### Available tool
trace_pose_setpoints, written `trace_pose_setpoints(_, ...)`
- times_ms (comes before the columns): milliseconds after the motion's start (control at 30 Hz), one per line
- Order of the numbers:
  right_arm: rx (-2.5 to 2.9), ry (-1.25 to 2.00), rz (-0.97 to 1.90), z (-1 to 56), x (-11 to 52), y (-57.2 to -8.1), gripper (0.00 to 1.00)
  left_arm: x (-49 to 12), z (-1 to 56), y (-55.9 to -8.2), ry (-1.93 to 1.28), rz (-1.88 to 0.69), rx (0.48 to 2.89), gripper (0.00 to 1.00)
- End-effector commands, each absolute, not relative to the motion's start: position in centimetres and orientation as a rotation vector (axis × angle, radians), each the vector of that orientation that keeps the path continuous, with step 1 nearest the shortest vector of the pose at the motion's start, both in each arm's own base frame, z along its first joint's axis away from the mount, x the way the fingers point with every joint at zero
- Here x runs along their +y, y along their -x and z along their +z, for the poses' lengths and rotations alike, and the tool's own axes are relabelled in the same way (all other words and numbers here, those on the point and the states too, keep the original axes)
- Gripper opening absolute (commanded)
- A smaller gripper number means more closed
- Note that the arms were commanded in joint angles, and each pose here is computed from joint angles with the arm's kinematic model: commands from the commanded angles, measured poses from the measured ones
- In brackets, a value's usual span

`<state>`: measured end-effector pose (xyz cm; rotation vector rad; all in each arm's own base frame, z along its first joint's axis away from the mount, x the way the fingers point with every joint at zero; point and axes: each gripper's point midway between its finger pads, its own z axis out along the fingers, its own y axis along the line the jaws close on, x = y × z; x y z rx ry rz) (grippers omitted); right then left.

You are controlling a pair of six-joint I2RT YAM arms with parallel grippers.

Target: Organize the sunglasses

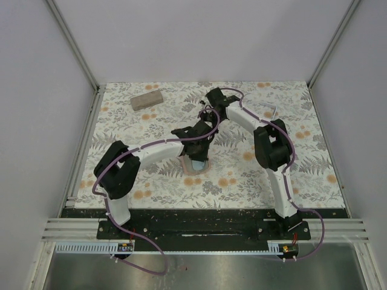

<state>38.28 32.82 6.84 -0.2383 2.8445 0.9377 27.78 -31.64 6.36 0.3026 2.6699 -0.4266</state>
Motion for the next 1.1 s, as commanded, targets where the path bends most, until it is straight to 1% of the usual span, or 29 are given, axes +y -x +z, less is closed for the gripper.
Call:
trace_pose_setpoints(0, 2.835, 0.275, 0.907, 7.4, 32.3, -39.3, 0.0, -33.8, 7.8, -29.3, -0.278, -0.522, 2.615, 0.0)
trace_pose_setpoints(367, 2.847, 0.261, 0.894, 6.8, 31.9, -40.1, 0.0, -35.8, 8.0, -29.1, -0.304, -0.644, 2.624, 0.0)
trace_pose_setpoints(833, 2.851, 0.262, 0.876, 6.3, 31.8, -40.9, 0.02, -36.7, 8.9, -29.8, -0.272, -0.699, 2.6, 0.0)
trace_pose_setpoints(1067, 2.879, 0.253, 0.83, 4.4, 31.4, -41.4, 0.04, -36.4, 6.1, -30.0, -0.267, -0.643, 2.661, 0.0)
